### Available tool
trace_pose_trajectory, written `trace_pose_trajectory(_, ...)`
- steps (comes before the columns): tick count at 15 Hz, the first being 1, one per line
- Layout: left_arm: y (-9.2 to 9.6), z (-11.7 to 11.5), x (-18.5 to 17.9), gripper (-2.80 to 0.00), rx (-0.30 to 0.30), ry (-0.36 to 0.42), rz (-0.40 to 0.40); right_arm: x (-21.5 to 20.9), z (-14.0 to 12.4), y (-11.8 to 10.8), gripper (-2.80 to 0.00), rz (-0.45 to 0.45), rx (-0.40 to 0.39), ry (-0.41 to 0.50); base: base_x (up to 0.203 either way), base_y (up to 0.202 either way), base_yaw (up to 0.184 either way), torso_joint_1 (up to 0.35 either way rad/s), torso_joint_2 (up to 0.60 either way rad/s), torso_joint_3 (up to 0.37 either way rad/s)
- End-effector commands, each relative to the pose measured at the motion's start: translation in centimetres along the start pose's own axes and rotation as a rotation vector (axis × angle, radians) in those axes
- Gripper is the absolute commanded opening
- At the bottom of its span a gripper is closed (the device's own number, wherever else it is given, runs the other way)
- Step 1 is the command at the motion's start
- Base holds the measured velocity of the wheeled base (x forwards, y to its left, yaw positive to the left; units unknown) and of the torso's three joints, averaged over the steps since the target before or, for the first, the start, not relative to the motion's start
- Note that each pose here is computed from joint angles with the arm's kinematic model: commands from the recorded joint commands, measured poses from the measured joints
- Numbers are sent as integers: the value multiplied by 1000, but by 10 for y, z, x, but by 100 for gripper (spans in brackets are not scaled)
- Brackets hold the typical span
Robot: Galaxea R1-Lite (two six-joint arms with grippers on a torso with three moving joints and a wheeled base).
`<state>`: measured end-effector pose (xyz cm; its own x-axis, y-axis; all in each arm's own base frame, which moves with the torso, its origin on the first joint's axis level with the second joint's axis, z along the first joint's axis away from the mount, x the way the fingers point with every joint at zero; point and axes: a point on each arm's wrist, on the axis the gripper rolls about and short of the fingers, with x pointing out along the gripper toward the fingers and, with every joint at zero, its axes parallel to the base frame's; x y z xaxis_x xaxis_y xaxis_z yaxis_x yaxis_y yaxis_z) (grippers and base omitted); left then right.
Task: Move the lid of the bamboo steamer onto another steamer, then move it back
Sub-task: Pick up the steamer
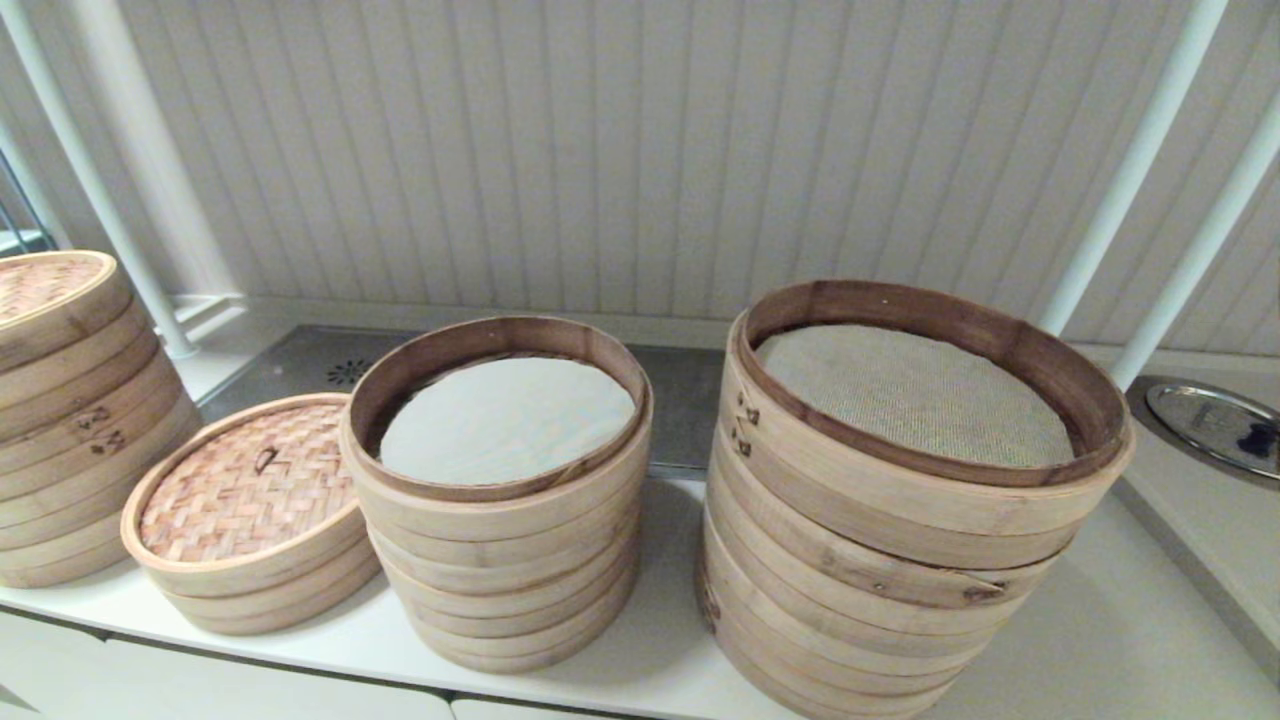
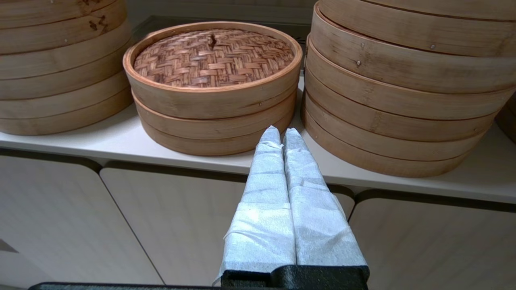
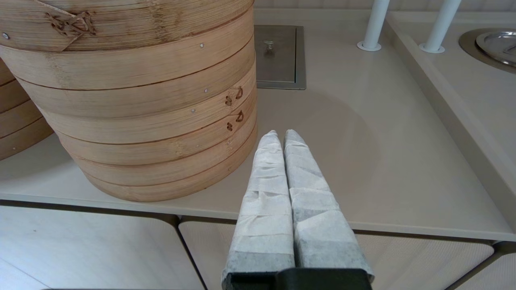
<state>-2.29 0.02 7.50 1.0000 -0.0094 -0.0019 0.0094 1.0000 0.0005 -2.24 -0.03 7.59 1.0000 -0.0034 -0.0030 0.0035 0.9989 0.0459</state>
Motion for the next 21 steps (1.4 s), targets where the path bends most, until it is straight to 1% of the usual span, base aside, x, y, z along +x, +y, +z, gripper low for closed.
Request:
trace_pose_trajectory(1, 0, 0, 0, -280, -4, -3, 0, 0, -1, 0, -280, 0, 0, 3, 0, 0, 0, 0, 0, 0)
trace_pose_trajectory(7, 0, 0, 0, -280, -8, -5, 2, 0, -1, 0, -280, 0, 0, 3, 0, 0, 0, 0, 0, 0)
trace_pose_trajectory(13, 0, 1, 0, -280, 3, -5, 1, 0, -1, 0, -280, 0, 0, 3, 0, 0, 0, 0, 0, 0)
trace_pose_trajectory(15, 0, 2, 1, -280, 22, 24, 0, 0, -1, 0, -280, 0, 0, 3, 0, 0, 0, 0, 0, 0)
trace_pose_trajectory(16, 0, 5, 3, -280, 24, 44, 0, 0, -1, 0, -280, 0, 0, 3, 0, 0, 0, 0, 0, 0)
trace_pose_trajectory(19, 0, 26, 10, -280, 23, 89, 1, 0, -1, 0, -280, 0, 0, 3, 0, 0, 0, 0, 0, 0)
trace_pose_trajectory(21, 0, 50, 16, -280, 23, 99, 2, 0, -1, 0, -280, 0, 0, 3, 0, 0, 0, 0, 0, 0)
